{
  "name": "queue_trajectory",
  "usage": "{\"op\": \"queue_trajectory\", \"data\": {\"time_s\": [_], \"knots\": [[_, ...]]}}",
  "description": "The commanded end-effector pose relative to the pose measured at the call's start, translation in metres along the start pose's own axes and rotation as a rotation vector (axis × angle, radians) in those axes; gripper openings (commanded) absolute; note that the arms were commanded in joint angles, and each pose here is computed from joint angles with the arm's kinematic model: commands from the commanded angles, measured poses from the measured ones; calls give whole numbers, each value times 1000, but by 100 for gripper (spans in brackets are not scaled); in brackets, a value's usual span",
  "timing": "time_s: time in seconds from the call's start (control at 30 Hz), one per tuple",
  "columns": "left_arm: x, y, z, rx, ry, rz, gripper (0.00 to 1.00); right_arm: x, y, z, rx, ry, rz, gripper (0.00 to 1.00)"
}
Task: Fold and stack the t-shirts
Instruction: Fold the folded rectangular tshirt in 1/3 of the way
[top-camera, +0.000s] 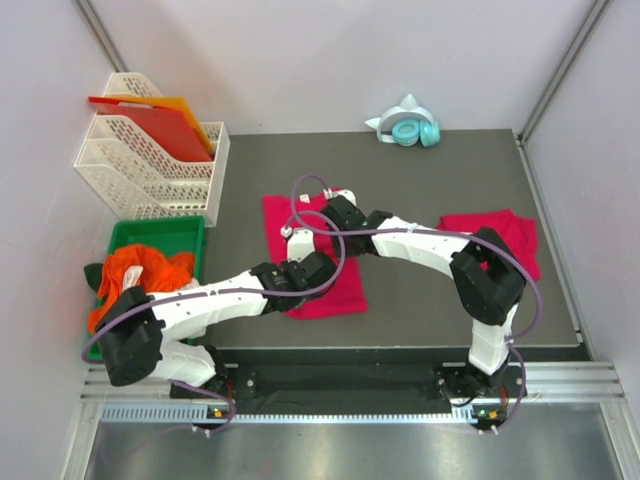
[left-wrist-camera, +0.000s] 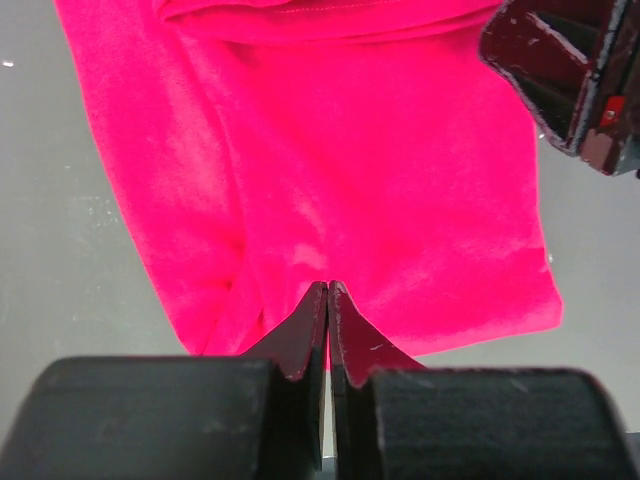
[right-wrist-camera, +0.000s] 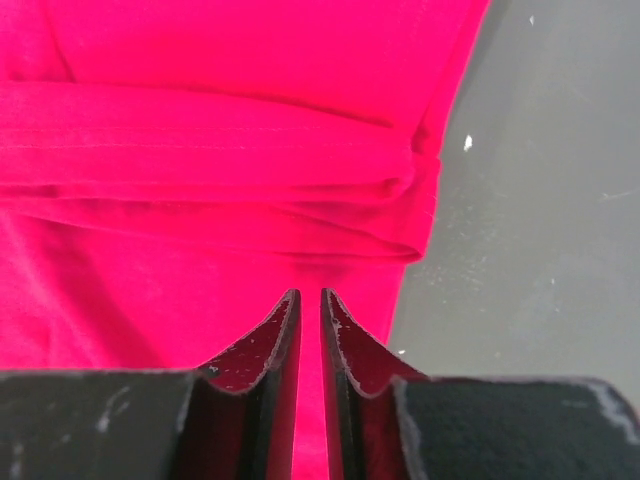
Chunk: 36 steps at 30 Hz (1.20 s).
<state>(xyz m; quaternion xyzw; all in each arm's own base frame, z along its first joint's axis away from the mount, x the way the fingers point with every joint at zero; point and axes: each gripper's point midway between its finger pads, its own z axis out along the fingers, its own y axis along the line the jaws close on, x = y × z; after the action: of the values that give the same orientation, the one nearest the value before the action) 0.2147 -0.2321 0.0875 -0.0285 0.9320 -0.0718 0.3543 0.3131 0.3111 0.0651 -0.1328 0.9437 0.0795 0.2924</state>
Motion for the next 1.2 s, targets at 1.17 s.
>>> {"op": "queue_trajectory", "data": {"time_s": [1.17], "knots": [[57, -18, 29, 15, 141, 14, 0, -108, -5, 72, -36, -96, 140, 11]]}}
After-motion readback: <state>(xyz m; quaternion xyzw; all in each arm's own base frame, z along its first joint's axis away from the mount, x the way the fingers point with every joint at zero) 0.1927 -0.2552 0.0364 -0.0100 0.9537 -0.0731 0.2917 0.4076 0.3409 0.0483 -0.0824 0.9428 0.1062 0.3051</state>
